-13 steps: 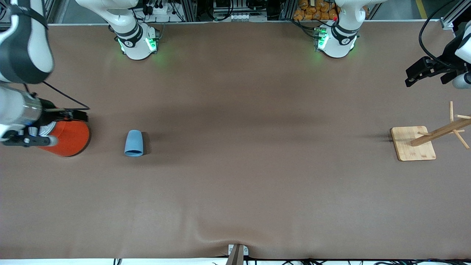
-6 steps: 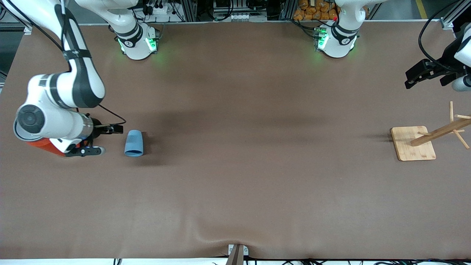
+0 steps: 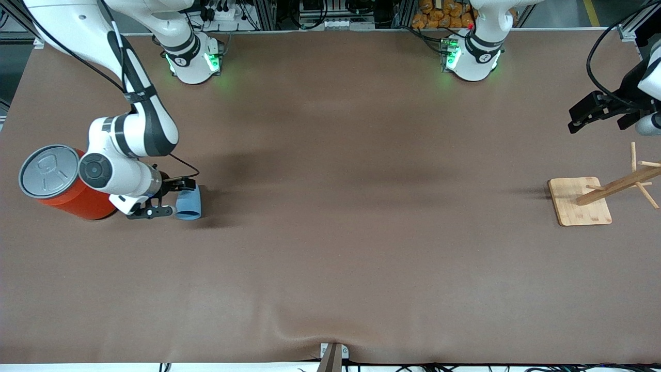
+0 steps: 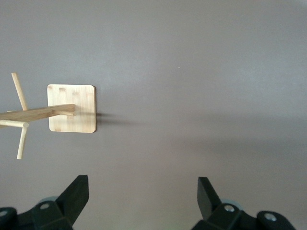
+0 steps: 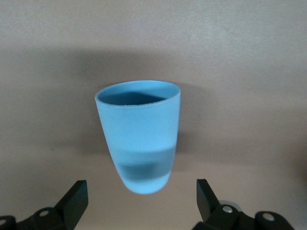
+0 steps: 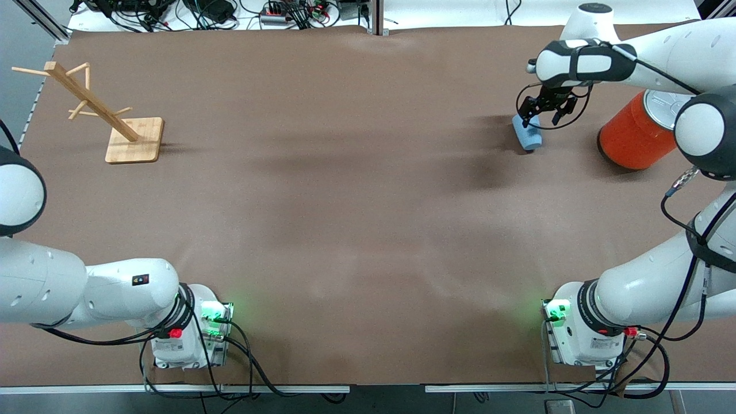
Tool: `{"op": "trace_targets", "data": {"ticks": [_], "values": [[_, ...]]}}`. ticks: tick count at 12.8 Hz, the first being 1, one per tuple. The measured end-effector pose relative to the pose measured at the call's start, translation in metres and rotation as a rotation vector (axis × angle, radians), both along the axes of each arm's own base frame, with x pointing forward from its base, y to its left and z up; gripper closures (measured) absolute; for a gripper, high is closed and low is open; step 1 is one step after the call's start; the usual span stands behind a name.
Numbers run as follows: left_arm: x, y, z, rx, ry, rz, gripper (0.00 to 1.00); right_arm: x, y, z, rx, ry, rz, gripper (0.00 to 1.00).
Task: Flip cup
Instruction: 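Close the right gripper on the blue cup and lift it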
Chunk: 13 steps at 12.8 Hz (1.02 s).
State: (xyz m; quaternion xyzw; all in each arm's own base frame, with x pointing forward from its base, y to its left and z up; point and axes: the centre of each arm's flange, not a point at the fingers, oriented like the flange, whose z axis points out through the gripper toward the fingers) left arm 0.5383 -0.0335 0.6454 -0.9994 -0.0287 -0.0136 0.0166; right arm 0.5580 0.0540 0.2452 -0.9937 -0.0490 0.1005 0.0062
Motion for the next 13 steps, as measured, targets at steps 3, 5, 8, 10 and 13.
{"op": "trace_targets", "data": {"ticks": [3,5,8,10,13], "values": [[0.002,0.000,0.000,-0.001,-0.006,-0.001,0.00,-0.003,0.006,-0.021,0.004,-0.039,0.011,0.00],[0.002,-0.001,0.000,-0.001,-0.015,-0.002,0.00,-0.003,0.014,-0.035,0.007,-0.057,0.024,0.00],[0.003,-0.001,0.001,-0.002,-0.020,-0.002,0.00,-0.001,0.016,-0.051,0.013,-0.080,0.049,0.06],[0.003,0.000,0.002,-0.002,-0.021,-0.001,0.00,0.001,0.013,-0.053,0.020,-0.088,0.097,0.16],[0.003,0.001,0.002,-0.002,-0.021,0.001,0.00,0.018,0.017,-0.033,0.027,-0.093,0.125,0.22]]}}
